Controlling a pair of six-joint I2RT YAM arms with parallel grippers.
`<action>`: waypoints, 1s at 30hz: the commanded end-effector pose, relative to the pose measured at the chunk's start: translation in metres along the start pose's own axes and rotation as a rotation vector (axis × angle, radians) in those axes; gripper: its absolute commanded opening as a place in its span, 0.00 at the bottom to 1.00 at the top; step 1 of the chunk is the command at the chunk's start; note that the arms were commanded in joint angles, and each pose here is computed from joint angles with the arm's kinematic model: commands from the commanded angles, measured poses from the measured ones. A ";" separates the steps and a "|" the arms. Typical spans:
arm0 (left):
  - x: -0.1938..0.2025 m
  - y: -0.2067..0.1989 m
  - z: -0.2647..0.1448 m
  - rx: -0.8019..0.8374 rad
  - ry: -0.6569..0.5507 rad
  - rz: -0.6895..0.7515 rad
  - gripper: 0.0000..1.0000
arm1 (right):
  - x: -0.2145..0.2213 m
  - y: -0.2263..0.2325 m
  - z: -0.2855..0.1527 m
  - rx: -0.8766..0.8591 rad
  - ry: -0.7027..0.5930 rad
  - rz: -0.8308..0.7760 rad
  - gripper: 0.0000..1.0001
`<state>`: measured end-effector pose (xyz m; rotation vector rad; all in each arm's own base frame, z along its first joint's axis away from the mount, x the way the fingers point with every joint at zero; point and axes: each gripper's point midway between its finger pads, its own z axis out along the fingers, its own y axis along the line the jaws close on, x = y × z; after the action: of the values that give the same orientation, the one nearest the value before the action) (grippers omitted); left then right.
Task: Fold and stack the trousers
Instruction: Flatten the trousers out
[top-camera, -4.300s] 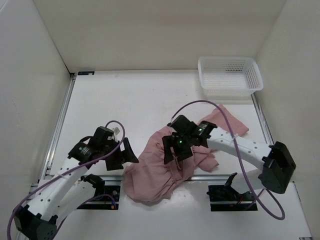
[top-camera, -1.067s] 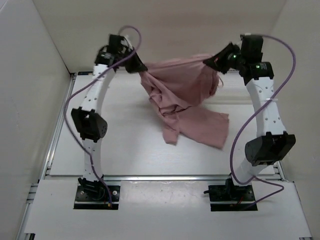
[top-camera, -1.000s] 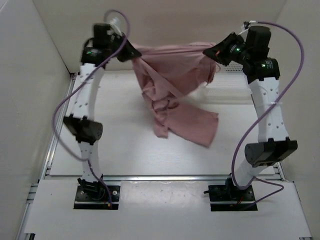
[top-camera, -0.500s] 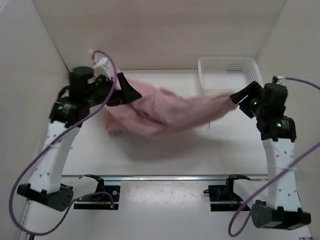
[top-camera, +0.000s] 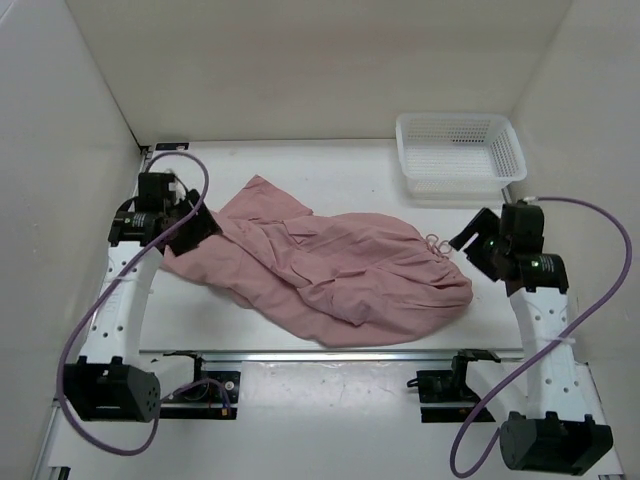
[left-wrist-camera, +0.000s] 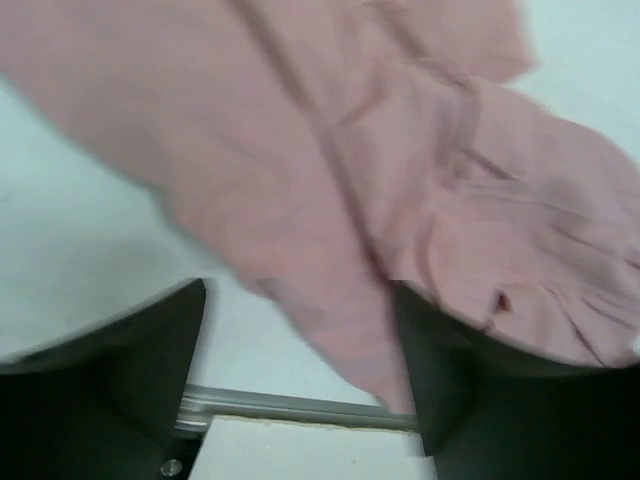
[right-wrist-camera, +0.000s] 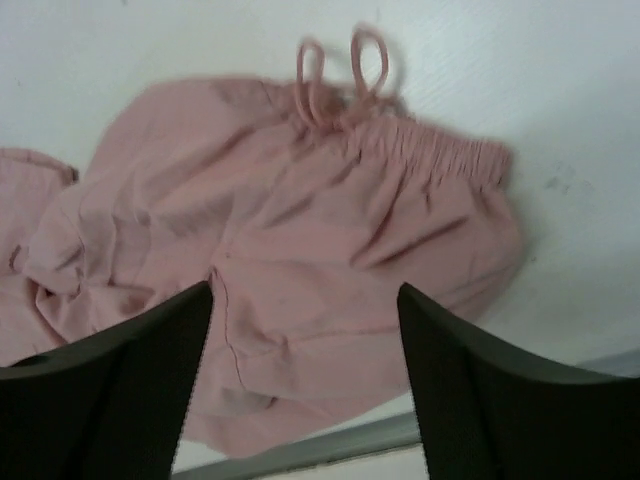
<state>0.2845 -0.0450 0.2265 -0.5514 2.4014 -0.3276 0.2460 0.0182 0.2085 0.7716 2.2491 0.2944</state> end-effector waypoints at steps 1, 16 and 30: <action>0.032 0.049 0.026 -0.095 0.102 -0.146 0.97 | 0.067 -0.016 0.012 -0.015 0.225 0.040 0.82; 0.052 0.105 0.134 -0.201 0.311 -0.425 0.95 | 0.147 -0.054 0.024 0.095 0.452 0.209 0.96; -0.107 0.071 0.021 -0.084 -0.080 -0.338 0.10 | 0.125 -0.049 0.022 0.105 0.408 0.166 0.96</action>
<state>0.3537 0.0637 0.1536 -1.1620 2.3997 -0.3598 0.1695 0.0577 0.1014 1.0440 2.5920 0.4699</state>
